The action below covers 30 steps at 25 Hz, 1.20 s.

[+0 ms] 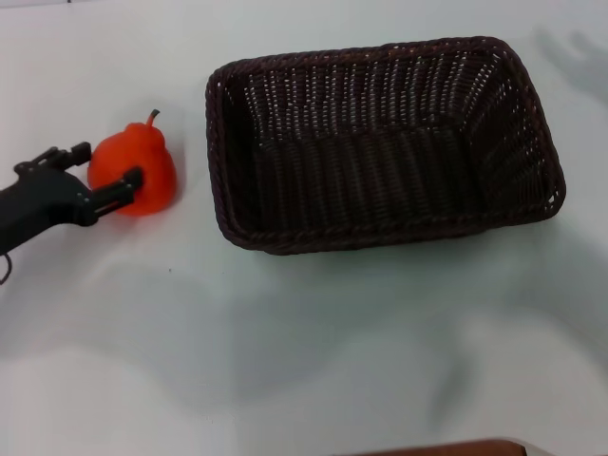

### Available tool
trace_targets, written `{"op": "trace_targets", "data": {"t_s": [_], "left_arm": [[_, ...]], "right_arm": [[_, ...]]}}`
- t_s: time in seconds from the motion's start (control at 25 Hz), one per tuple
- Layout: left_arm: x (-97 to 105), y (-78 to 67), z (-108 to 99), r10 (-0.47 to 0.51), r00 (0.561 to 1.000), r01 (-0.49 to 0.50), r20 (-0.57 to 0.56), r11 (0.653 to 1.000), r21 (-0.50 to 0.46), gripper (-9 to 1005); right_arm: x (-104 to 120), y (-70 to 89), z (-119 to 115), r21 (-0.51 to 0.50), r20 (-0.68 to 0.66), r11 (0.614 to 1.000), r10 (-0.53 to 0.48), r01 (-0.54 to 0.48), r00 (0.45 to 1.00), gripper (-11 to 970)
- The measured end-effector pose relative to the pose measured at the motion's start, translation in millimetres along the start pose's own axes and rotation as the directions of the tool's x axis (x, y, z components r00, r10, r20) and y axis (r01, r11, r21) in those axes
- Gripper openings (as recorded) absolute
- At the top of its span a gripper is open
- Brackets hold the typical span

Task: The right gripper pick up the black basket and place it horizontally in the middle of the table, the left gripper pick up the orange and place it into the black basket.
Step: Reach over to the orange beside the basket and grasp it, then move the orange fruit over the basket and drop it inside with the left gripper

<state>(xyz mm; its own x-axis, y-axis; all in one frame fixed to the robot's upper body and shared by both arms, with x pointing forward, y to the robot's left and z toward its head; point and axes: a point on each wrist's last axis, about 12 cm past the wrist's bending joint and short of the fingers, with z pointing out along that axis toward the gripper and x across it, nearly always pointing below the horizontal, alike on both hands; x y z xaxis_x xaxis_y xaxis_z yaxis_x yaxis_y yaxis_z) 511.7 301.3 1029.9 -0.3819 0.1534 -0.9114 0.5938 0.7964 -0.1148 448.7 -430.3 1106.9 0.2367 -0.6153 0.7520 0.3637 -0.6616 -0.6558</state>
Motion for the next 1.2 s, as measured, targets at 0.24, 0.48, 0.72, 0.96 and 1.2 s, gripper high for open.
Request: {"op": "trace_targets", "data": {"t_s": [0.24,0.48,0.72,0.96,1.2], "left_arm": [[3,-4.0,4,0.038,0.998,-0.036,-0.044,0.999,0.028,841],[2,-3.7,5,0.044,0.998,-0.043,-0.043,0.999,0.019,646],[-3,-1.5,4,0.035,0.999,-0.035,-0.012,0.999,0.007,418],[-26,7.7,-16,-0.014,0.986,0.014,0.168,1.000,-0.001,361],[-59,-9.0,-27,-0.053,0.914,-0.020,0.401,0.984,0.176,335]], "right_arm": [[-1,0.1,1,0.003,-0.003,1.000,-0.014,0.014,1.000,688],[-3,-1.3,7,0.015,0.005,0.999,-0.041,0.041,0.999,688],[-7,-0.4,12,0.011,0.009,0.999,-0.039,0.038,0.999,688],[-9,-2.4,17,0.030,0.022,0.998,-0.048,0.048,0.999,687],[-13,-7.8,34,0.078,0.057,0.995,-0.067,0.063,0.996,687]]}}
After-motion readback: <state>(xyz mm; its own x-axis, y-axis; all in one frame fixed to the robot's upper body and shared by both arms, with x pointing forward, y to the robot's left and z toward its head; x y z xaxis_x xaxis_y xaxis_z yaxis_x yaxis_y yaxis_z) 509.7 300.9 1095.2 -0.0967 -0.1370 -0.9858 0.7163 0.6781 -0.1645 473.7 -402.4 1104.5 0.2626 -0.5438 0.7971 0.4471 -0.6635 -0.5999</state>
